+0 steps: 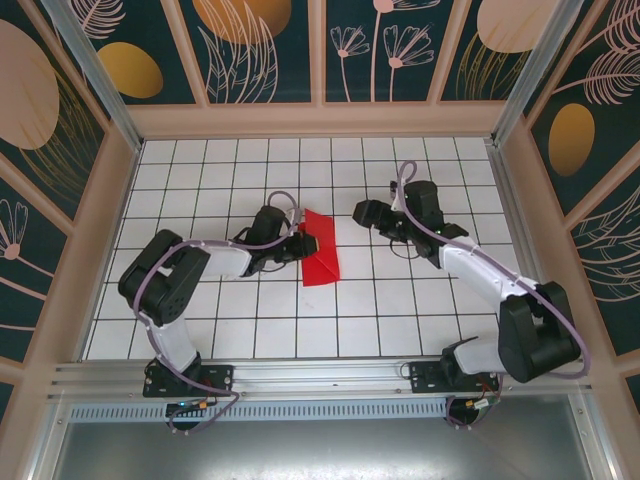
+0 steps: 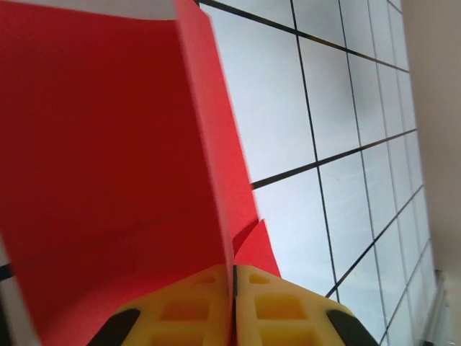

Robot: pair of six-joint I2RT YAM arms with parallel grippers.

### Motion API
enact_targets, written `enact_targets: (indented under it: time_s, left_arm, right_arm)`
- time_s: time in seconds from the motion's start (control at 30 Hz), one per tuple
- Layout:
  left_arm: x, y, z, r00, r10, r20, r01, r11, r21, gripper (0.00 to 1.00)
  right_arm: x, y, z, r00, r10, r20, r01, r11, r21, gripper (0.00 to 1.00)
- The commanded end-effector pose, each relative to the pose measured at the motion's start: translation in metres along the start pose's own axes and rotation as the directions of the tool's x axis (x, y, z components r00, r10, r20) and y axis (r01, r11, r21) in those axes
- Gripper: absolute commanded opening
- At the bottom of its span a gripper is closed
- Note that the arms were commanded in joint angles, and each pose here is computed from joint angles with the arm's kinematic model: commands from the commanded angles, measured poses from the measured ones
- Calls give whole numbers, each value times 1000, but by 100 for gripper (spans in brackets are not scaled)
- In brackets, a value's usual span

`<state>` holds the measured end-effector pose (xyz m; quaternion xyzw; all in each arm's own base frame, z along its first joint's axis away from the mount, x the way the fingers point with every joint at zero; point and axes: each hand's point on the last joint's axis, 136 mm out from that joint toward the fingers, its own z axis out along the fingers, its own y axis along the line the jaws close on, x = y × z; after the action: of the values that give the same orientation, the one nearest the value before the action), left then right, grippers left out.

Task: Fold a paper plane with a square sheet of paper (pick it up from the middle)
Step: Turn over the paper at the center of the table.

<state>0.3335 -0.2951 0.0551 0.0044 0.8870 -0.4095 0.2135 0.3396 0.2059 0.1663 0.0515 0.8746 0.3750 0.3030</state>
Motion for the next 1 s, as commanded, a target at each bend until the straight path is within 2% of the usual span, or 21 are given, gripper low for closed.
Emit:
enact_targets:
  time_s: [0.0,0.1,0.3,0.4,0.5,0.6,0.67,0.73,0.77,0.87,0.97]
  left_arm:
    - [-26,-11,-31,991,118,60,-109,985,-136,9]
    - [-34,-3,-59,986,158,57,-135,948,-290,9]
    - [-57,2,-120,970,235,57,-167,820,-547,9]
    - [-76,9,-152,955,284,85,-145,698,-701,9]
    - [-90,15,-169,940,329,95,-126,591,-797,9]
    - [-90,32,-170,937,344,63,-117,479,-870,8]
    - [-89,47,-166,935,355,18,-125,376,-918,8]
    - [-88,56,-161,932,363,-21,-136,295,-946,8]
    - [-85,67,-153,931,359,-64,-155,232,-960,8]
    - [-84,71,-134,910,393,-133,-185,98,-978,6]
    - [-73,72,-97,892,402,-208,-248,49,-968,6]
  right_arm:
    - [-7,-18,-16,998,15,67,-23,993,118,77]
    - [-15,-22,-24,993,9,115,-27,987,156,79]
    - [-23,-26,-25,987,12,157,-41,983,181,81]
    - [-23,-32,-24,984,32,173,-66,978,196,81]
    - [-22,-36,-23,983,41,181,-78,976,205,81]
    - [-22,-44,-21,982,43,182,-87,967,238,80]
    - [-22,-47,-19,982,49,182,-94,963,252,80]
    - [-20,-50,-17,982,54,179,-100,960,262,80]
    - [-21,-52,-17,982,55,180,-103,958,269,80]
    - [-22,-58,-17,982,52,183,-106,948,299,80]
    - [-29,-68,-26,974,69,216,-142,929,342,80]
